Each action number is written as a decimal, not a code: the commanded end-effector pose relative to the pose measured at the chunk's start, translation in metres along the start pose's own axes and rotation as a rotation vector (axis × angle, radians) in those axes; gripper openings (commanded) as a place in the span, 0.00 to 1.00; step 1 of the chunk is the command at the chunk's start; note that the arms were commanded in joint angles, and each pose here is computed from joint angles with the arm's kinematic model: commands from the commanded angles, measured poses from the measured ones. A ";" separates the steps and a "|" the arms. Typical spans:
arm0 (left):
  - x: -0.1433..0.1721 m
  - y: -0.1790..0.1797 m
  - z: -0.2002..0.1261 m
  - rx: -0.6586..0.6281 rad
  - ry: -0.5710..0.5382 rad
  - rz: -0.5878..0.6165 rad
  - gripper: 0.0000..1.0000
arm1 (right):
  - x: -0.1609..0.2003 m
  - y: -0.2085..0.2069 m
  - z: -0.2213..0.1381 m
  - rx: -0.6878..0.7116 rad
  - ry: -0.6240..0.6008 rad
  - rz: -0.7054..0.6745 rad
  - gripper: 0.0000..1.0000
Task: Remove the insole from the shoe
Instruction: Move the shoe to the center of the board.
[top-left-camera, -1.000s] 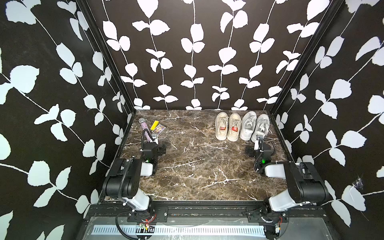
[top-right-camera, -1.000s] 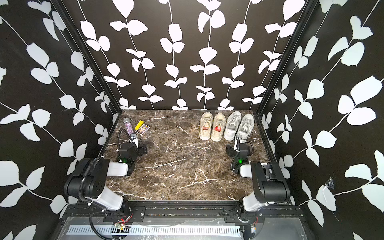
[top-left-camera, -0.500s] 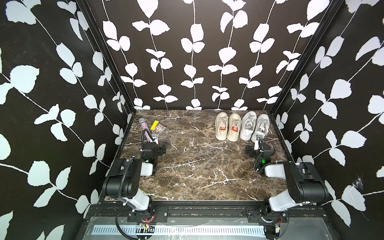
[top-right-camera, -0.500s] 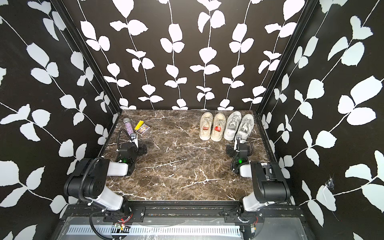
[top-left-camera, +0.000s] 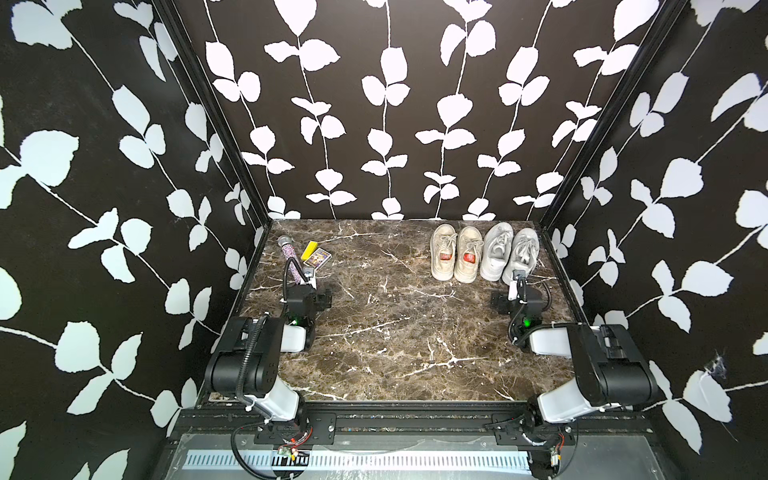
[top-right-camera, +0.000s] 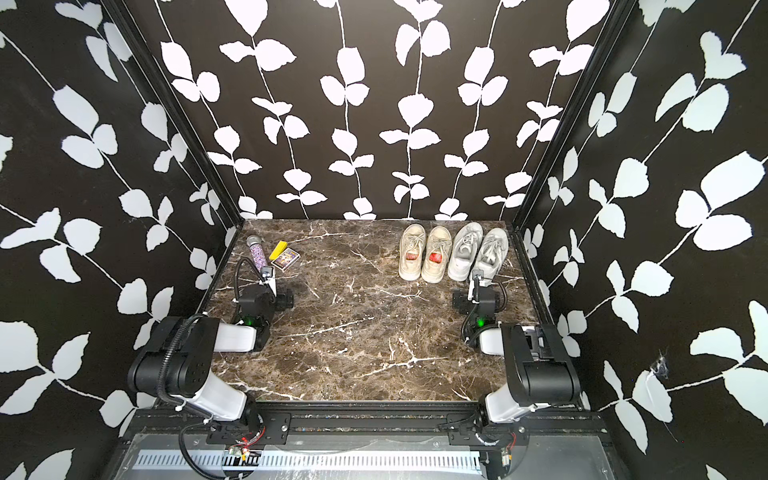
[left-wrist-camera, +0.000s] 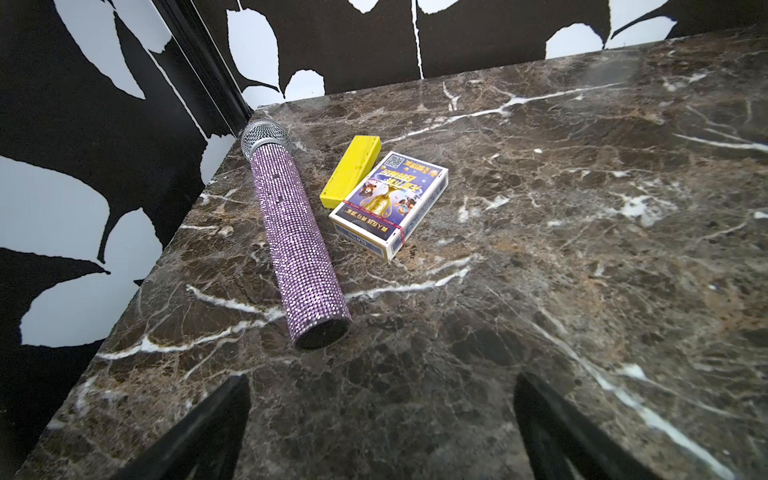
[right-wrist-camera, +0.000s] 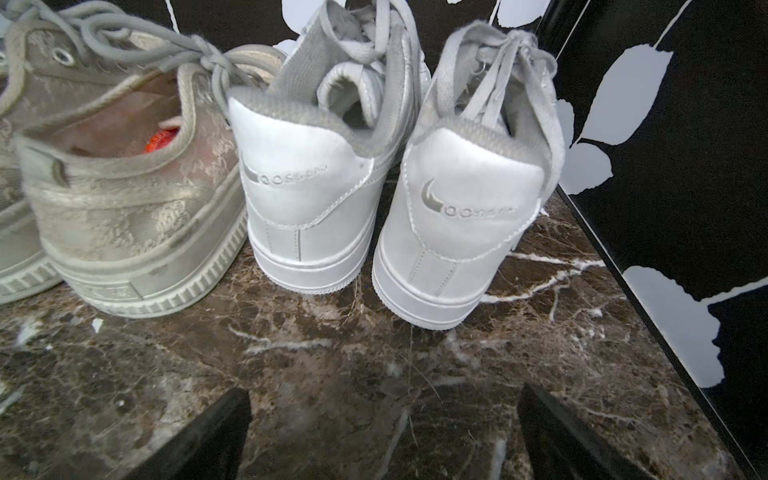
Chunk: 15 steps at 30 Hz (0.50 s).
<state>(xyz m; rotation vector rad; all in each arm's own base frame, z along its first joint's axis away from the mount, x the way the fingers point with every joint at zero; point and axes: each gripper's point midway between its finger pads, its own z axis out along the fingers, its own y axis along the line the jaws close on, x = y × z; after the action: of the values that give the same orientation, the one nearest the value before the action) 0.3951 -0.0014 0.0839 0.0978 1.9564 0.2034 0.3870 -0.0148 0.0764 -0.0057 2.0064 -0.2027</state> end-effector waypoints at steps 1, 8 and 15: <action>-0.035 -0.004 -0.011 0.032 -0.049 0.037 1.00 | -0.018 -0.001 0.000 -0.001 -0.060 0.009 0.99; -0.087 -0.013 -0.060 0.033 -0.183 0.034 1.00 | -0.063 0.019 -0.043 -0.116 -0.146 -0.072 0.99; -0.130 0.013 -0.096 -0.024 -0.192 -0.310 1.00 | -0.135 -0.005 -0.105 -0.080 -0.302 0.219 0.99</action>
<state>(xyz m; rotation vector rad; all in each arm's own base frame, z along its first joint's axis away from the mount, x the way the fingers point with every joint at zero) 0.3630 -0.0340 0.2322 0.0117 1.7113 0.0590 0.3578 0.0209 0.2207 -0.0448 1.7105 -0.0278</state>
